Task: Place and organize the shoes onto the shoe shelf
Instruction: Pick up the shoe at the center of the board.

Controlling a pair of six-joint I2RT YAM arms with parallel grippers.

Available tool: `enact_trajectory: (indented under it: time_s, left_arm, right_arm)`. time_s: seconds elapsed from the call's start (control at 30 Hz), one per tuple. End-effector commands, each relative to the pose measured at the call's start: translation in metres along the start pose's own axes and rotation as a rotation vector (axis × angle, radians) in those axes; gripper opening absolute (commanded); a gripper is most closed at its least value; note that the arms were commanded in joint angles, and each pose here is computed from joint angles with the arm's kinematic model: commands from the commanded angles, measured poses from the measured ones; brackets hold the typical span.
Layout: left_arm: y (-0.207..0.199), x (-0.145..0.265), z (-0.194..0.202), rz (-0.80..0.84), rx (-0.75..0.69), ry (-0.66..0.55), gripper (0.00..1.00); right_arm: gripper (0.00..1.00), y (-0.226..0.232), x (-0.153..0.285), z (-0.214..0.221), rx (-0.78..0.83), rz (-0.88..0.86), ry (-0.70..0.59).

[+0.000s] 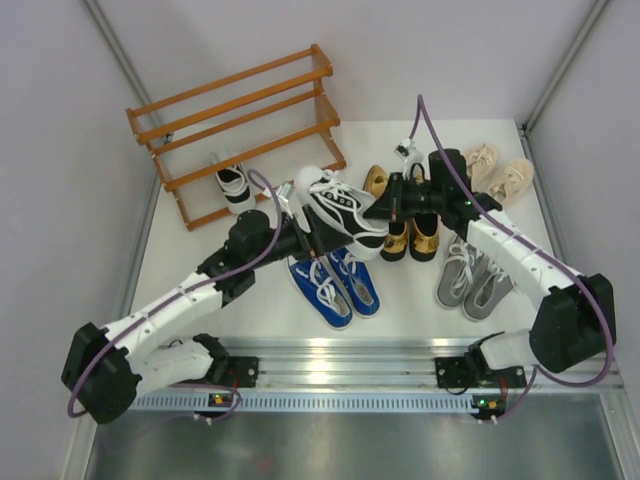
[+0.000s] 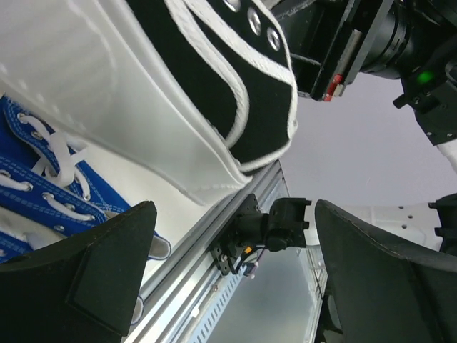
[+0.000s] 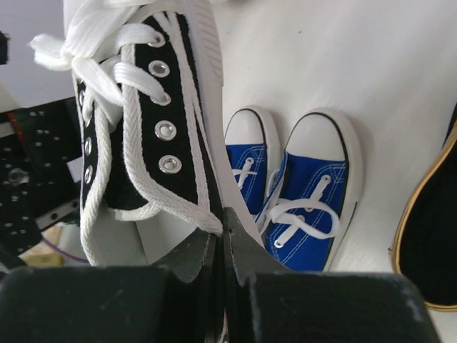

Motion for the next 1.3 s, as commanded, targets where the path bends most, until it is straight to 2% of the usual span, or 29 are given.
enact_trajectory:
  time_s: [0.0,0.4,0.57,0.67,0.7,0.77,0.8,0.87,0.9,0.97,1.0,1.03,1.07,1.1,1.17,1.2,1.27]
  left_arm:
    - [-0.036,-0.015,-0.018,0.157,-0.066,-0.103,0.98]
    - [-0.033,-0.050,-0.014,0.107,-0.107,-0.102,0.97]
    - [-0.029,-0.054,-0.014,0.084,-0.133,-0.119,0.91]
    - [-0.027,-0.055,-0.013,0.078,-0.142,-0.121,0.80]
    - [-0.028,-0.055,-0.012,0.084,-0.146,-0.120,0.69]
    - [-0.030,-0.053,-0.011,0.115,-0.155,-0.115,0.56]
    - [-0.031,-0.052,-0.010,0.128,-0.159,-0.112,0.44]
    - [-0.030,-0.050,-0.008,0.135,-0.167,-0.102,0.35]
    - [-0.031,-0.048,-0.007,0.142,-0.173,-0.100,0.29]
    - [-0.027,-0.045,-0.004,0.140,-0.181,-0.092,0.23]
    - [-0.027,-0.042,-0.002,0.145,-0.187,-0.087,0.20]
    - [-0.025,-0.039,0.001,0.145,-0.191,-0.084,0.12]
    - [-0.024,-0.036,0.001,0.146,-0.201,-0.085,0.06]
    - [-0.020,-0.031,0.004,0.135,-0.201,-0.080,0.03]
    - [-0.016,-0.025,0.008,0.122,-0.220,-0.066,0.00]
    - [-0.018,-0.020,0.009,0.128,-0.233,-0.064,0.00]
    - [-0.011,-0.013,0.018,0.112,-0.254,-0.013,0.00]
  right_arm:
    - [0.00,0.026,0.021,-0.027,-0.030,-0.163,-0.152]
    - [0.00,0.034,0.027,-0.014,-0.075,-0.252,-0.181]
    - [0.00,0.036,0.028,-0.010,-0.069,-0.277,-0.184]
    - [0.00,0.038,0.030,-0.008,-0.059,-0.296,-0.188]
    - [0.00,0.037,0.030,-0.006,-0.057,-0.298,-0.187]
    - [0.00,0.039,0.032,-0.005,-0.032,-0.308,-0.185]
    - [0.01,0.038,0.032,-0.004,-0.024,-0.307,-0.181]
    - [0.04,0.039,0.033,-0.001,0.016,-0.315,-0.173]
    - [0.08,0.039,0.034,0.001,0.035,-0.327,-0.163]
    - [0.15,0.039,0.035,0.004,0.114,-0.348,-0.158]
    - [0.26,0.039,0.037,0.007,0.142,-0.357,-0.143]
    - [0.31,0.038,0.038,0.009,0.217,-0.368,-0.136]
    - [0.44,0.041,0.041,0.008,0.267,-0.370,-0.140]
    - [0.53,0.039,0.043,0.015,0.268,-0.363,-0.101]
    - [0.66,0.038,0.049,0.018,0.379,-0.345,-0.095]
    - [0.76,0.040,0.053,0.017,0.415,-0.344,-0.093]
    - [0.83,0.040,0.062,0.022,0.495,-0.339,-0.075]
Point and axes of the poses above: each gripper's point midway between its finger pads, its own x axis back along the fingers, its own y axis along the line the jaws close on, z = x × y, the point moved 7 cm from there along x, back along the fingers, and after that the axes turned 2 degrees about x, right-handed, at the moved point
